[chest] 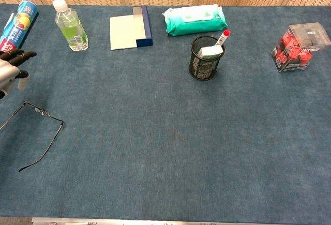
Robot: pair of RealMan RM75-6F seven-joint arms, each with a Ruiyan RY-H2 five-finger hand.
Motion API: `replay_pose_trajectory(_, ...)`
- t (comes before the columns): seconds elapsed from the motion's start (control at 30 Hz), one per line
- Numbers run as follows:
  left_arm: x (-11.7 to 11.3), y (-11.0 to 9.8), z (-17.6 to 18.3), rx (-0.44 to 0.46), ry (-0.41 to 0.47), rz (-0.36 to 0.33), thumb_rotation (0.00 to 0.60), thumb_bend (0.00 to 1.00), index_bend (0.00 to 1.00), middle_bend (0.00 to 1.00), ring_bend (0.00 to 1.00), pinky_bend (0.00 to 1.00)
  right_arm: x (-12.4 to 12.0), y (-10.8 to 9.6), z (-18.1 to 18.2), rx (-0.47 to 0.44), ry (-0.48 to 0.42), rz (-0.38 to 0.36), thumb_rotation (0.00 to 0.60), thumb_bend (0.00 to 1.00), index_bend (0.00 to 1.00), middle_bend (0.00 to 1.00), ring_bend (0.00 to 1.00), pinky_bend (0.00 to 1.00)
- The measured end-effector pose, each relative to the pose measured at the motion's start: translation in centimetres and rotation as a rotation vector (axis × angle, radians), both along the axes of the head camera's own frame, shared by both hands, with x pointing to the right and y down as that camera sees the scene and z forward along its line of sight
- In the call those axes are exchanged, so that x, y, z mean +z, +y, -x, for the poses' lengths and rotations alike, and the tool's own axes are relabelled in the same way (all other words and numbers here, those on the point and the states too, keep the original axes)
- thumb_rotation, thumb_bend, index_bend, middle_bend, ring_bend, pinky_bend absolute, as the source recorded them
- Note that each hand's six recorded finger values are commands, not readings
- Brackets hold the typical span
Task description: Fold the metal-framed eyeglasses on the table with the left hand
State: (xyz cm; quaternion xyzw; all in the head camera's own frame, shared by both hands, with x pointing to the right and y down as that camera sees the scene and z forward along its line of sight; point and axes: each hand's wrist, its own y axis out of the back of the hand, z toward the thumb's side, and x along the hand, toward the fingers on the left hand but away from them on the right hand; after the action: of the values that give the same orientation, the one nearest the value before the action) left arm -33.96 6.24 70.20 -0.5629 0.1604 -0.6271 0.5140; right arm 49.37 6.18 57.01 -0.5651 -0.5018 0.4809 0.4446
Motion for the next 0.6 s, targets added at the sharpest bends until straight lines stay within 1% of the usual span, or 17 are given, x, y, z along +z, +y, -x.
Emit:
replay_pose_trajectory(0.2, -1.0, 1.0, 1.5, -0.115, 0.139, 0.039, 0.6, 0.84, 0.53, 0.0, 0.0, 0.17, -0.2, 0.0, 0.0, 0.002, 0.0, -0.008, 0.6, 0.54, 0.59, 0.52, 0.36, 0.36)
replay_pose_trajectory(0.3, -1.4, 1.5, 2.2, -0.155, 0.203, 0.062, 0.6, 0.84, 0.54, 0.0, 0.0, 0.17, -0.2, 0.0, 0.0, 0.001, 0.001, -0.008, 0.6, 0.54, 0.59, 0.52, 0.36, 0.36)
replay_pose_trajectory(0.4, -1.4, 2.0, 2.8, -0.178, 0.243, 0.08, 0.6, 0.84, 0.55, 0.0, 0.0, 0.17, -0.2, 0.0, 0.0, 0.0, 0.002, -0.007, 0.6, 0.54, 0.59, 0.52, 0.36, 0.36)
replay_pose_trajectory(0.6, -0.7, 2.9, 3.4, -0.221, 0.28, 0.138, 0.6, 0.84, 0.56, 0.0, 0.0, 0.17, -0.2, -0.1, -0.1, 0.002, 0.002, -0.01, 0.6, 0.54, 0.59, 0.52, 0.36, 0.36)
